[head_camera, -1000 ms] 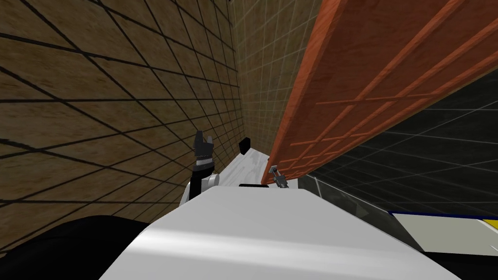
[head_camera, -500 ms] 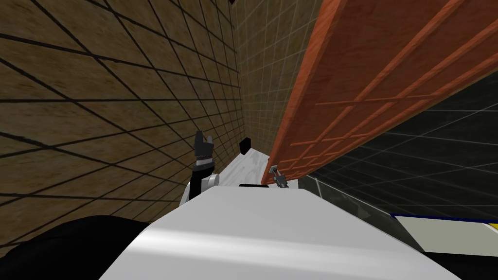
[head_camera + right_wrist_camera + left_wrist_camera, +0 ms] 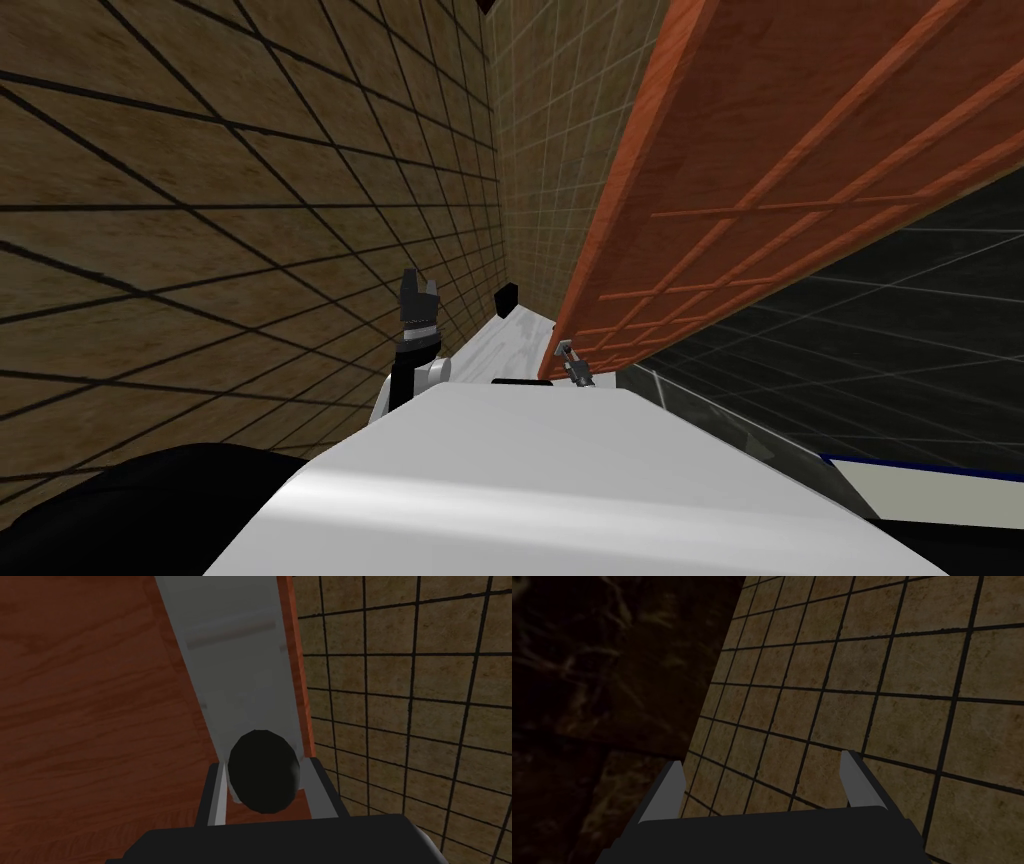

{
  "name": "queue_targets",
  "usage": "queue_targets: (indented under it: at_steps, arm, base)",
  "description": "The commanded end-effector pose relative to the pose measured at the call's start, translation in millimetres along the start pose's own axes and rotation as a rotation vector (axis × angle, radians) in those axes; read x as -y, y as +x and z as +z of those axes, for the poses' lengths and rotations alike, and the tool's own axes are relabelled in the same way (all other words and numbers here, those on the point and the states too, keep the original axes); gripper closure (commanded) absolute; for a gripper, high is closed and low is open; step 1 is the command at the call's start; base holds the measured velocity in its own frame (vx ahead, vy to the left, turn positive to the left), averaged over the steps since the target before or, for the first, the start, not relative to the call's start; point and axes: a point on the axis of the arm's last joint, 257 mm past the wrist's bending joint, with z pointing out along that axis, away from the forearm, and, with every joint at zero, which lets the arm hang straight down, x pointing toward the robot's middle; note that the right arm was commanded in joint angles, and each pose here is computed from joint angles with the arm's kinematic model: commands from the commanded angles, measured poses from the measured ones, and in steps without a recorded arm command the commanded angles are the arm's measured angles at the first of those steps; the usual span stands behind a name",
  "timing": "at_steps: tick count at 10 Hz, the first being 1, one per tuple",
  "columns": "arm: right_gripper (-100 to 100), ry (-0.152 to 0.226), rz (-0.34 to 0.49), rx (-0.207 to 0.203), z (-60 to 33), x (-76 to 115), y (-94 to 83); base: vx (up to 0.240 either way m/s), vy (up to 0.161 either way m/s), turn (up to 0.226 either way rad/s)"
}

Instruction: Push the door open

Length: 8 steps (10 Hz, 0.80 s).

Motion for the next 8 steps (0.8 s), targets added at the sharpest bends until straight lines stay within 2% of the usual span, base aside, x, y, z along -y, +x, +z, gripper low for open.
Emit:
queue_targets:
  at_steps: [1, 4, 8]
  arm:
    - [100, 0.014, 0.054, 0.027, 4.5, 8.8, -9.8]
    - [100, 0.037, 0.164, 0.049, 8.0, 18.4, -15.3]
    - [100, 0.054, 0.264, 0.069, 10.6, 25.6, -19.4]
  base:
    - [0.0, -0.002, 0.074]
    - [-0.002, -0.008, 0.08]
    - [0.004, -0.008, 0.053]
